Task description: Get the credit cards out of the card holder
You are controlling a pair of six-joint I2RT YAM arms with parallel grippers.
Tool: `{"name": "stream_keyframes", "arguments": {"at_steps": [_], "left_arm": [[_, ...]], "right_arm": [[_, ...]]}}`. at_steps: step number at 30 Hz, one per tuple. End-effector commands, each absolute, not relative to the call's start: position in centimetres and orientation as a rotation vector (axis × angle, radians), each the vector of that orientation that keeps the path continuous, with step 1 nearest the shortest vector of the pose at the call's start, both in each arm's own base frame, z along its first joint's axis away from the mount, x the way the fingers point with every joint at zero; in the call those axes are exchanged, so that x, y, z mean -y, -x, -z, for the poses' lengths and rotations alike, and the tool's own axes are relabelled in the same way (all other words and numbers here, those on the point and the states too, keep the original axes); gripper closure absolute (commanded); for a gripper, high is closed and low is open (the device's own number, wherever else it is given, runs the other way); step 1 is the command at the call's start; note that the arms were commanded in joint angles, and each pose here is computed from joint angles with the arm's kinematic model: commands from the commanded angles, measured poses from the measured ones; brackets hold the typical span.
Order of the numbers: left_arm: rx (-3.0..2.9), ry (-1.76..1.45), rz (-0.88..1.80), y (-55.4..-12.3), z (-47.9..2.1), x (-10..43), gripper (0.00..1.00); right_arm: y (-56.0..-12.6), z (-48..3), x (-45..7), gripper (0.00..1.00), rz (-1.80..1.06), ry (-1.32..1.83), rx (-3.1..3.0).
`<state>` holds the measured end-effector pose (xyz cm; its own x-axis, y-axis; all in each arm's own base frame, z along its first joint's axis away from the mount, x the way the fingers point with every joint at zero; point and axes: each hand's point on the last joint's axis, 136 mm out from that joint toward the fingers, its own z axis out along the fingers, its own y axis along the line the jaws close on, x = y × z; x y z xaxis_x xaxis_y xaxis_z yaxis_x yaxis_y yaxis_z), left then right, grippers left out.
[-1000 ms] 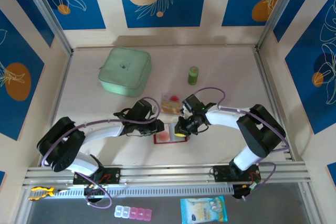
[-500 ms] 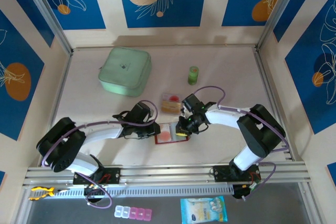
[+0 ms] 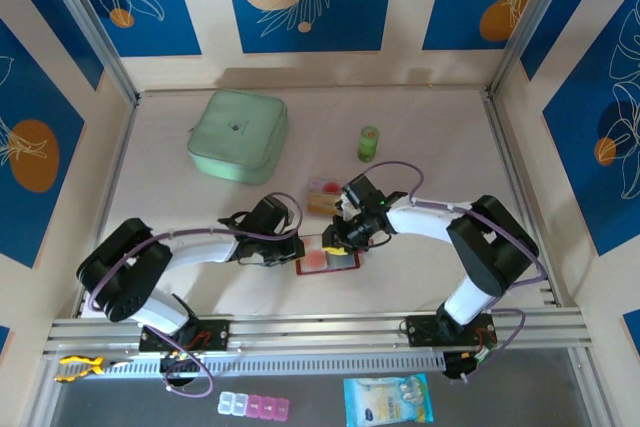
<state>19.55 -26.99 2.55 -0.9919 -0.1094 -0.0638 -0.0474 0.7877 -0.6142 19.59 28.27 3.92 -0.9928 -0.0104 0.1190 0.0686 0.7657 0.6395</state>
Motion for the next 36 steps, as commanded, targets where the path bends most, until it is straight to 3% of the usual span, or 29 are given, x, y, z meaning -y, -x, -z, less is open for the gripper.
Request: {"name": "stream_keyframes", "arguments": {"at_steps": [1, 17, 25, 31, 36], "left_arm": [[-2.9, 0.127, 0.956, -19.9, -2.2, 26.7, 0.93], [-2.913, 0.138, 0.944, -19.9, -1.9, 26.2, 0.93], [-2.905, 0.145, 0.956, -19.8, -2.0, 26.2, 0.93], [-2.908, 0.146, 0.952, -19.8, -1.9, 26.1, 0.93], [-2.908, 0.15, 0.948, -19.8, -1.9, 26.1, 0.91]], "right_arm": [[-19.4, -4.2, -29.5, 0.74, 1.076, 0.034, 2.792], [-19.1, -2.4, -30.2, 0.78, 1.049, 0.027, 2.754], [-18.9, -2.7, -31.2, 0.84, 1.11, 0.002, 2.716], [-18.6, -1.8, -29.4, 0.75, 0.935, 0.019, 2.801], [-18.6, -1.8, -28.0, 0.74, 0.836, 0.018, 2.866]]}}
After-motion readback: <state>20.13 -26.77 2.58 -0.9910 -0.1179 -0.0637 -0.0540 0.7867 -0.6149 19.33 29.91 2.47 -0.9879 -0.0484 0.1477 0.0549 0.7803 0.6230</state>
